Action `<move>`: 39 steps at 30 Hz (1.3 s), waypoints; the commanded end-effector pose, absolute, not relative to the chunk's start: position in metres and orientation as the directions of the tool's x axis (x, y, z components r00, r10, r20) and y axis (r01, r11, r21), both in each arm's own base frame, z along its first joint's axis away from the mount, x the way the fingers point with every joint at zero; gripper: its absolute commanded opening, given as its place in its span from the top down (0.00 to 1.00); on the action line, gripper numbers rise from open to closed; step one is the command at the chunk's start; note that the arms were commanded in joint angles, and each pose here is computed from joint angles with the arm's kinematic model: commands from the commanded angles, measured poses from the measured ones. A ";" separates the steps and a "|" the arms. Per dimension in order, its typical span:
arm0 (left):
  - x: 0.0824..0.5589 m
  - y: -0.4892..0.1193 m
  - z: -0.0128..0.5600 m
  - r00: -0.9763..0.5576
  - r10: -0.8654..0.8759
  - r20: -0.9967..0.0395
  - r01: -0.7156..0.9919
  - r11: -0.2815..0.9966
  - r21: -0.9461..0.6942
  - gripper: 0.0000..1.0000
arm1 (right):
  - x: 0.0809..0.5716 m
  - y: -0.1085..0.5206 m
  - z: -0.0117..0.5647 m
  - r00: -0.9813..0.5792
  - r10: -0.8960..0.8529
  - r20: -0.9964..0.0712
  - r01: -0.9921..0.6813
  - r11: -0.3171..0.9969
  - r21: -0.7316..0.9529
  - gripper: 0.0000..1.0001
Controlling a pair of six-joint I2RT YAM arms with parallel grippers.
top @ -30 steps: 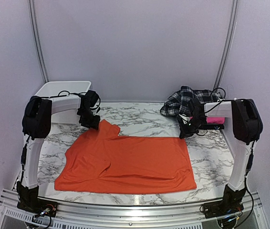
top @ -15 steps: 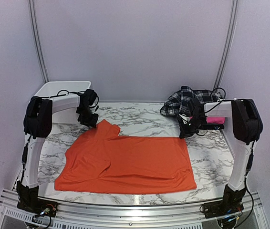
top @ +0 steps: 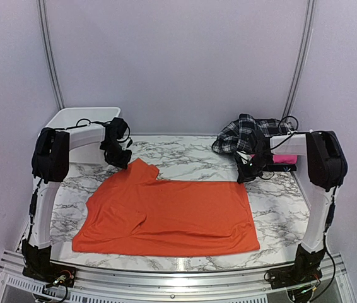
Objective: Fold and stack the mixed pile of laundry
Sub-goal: Pick up the 1/3-folded T-shirt from the center of the board, then fold the 1/3-folded T-shirt at the center of the board.
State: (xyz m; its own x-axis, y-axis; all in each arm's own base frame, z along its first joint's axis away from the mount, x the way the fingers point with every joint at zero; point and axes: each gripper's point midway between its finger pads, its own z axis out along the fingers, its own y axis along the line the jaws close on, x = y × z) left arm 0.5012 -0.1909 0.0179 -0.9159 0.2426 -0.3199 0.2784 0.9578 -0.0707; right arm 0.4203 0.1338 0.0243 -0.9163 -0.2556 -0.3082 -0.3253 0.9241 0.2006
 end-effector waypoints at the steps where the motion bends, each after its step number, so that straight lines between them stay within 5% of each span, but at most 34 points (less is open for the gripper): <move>1: 0.485 -0.193 0.000 -0.942 0.236 -0.238 0.273 0.952 -0.137 0.97 | 0.409 0.134 0.024 -0.931 -0.248 -0.268 -0.308 0.928 0.211 1.00; 18: 0.502 -0.185 0.098 -0.876 0.196 -0.440 0.274 0.954 -0.122 1.00 | 0.418 0.133 0.082 -0.888 -0.226 -0.400 -0.326 0.924 0.201 1.00; 39: 0.394 -0.168 0.122 -0.883 0.131 -0.451 0.261 0.935 -0.239 1.00 | 0.356 0.127 0.109 -0.881 -0.167 -0.442 -0.304 0.917 0.259 1.00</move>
State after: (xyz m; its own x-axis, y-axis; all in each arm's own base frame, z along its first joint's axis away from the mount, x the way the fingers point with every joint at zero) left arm 0.3982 -0.1624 0.1032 -0.9058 0.1574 -0.3934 0.2488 0.9491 -0.1931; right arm 0.3593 0.1266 0.1000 -0.8850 -0.2045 -0.4182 -0.3234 0.9162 0.2364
